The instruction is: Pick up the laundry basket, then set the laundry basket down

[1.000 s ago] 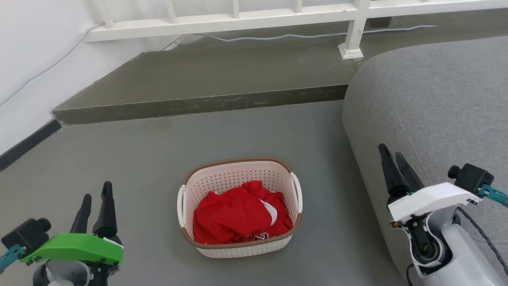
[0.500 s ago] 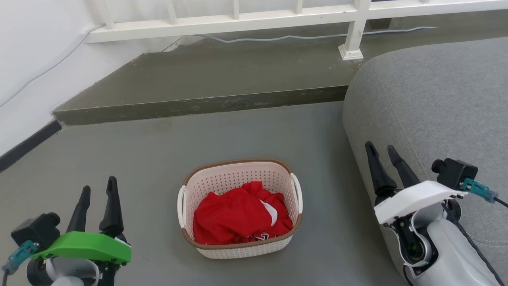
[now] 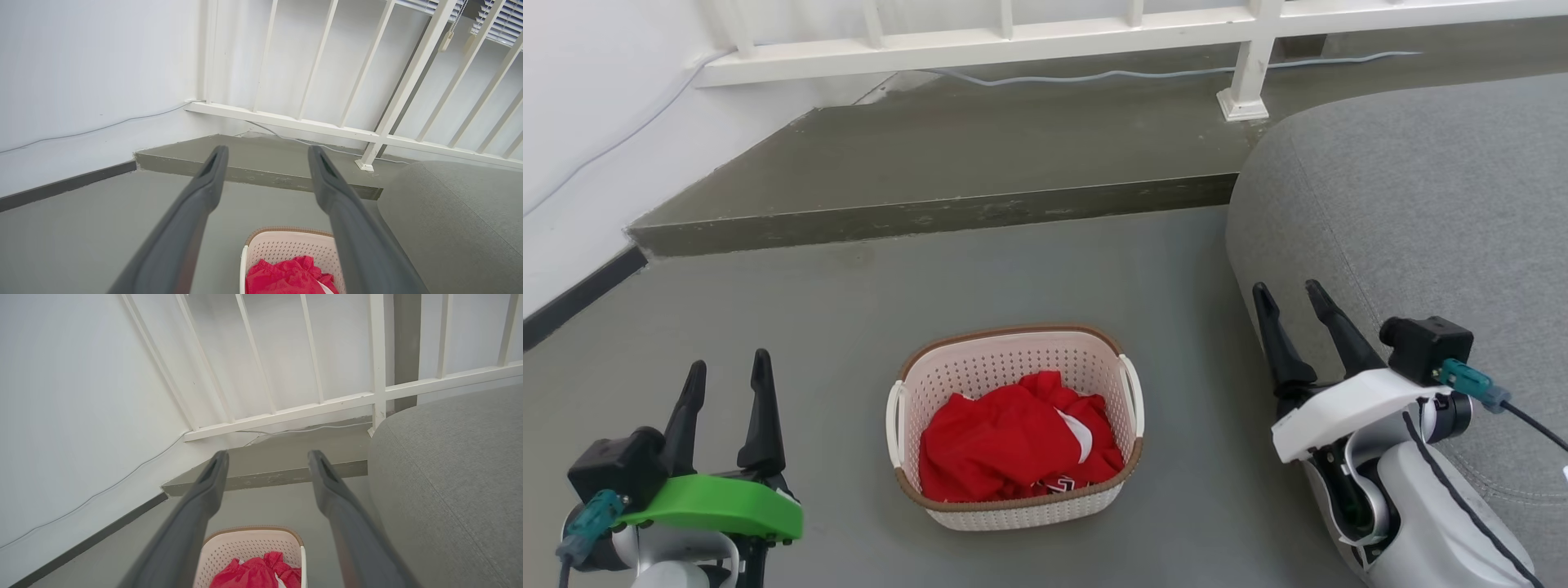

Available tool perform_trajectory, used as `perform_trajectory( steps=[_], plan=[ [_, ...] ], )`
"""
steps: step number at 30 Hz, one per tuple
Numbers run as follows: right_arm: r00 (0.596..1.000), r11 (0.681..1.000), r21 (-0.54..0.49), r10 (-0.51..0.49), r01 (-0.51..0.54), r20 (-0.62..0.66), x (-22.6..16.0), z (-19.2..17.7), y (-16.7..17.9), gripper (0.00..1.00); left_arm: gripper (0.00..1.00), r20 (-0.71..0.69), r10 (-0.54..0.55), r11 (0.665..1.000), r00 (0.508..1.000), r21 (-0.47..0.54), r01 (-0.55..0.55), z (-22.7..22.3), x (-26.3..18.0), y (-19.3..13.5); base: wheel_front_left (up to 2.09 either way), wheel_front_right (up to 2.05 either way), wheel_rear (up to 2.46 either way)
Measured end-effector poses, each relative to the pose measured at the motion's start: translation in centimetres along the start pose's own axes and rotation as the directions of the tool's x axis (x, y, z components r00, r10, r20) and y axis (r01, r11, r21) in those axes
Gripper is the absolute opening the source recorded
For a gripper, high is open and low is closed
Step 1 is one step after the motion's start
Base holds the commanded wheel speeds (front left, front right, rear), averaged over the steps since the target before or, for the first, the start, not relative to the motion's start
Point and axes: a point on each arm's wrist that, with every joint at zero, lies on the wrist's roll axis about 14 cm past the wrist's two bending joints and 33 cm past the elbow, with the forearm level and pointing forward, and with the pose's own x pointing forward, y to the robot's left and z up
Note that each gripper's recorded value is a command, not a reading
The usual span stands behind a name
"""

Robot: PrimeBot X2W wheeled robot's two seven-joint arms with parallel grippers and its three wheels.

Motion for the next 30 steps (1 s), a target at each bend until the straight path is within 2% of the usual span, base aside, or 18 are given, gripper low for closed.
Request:
perform_trajectory(
  steps=[13,30],
  plan=[
    [0.997,0.981,-0.184,0.068,-0.058,0.047,0.5,0.8,1.5,1.00,1.00,0.053,-0.061,0.985,0.997,0.164,0.052,1.1,0.4,-1.1,0.00,0.00,0.00],
    [0.997,0.982,-0.185,0.058,-0.047,0.052,0.7,0.9,1.2,1.00,1.00,0.058,-0.062,0.985,0.996,0.162,0.052,1.1,0.6,-1.1,0.00,0.00,0.00]
  ],
)
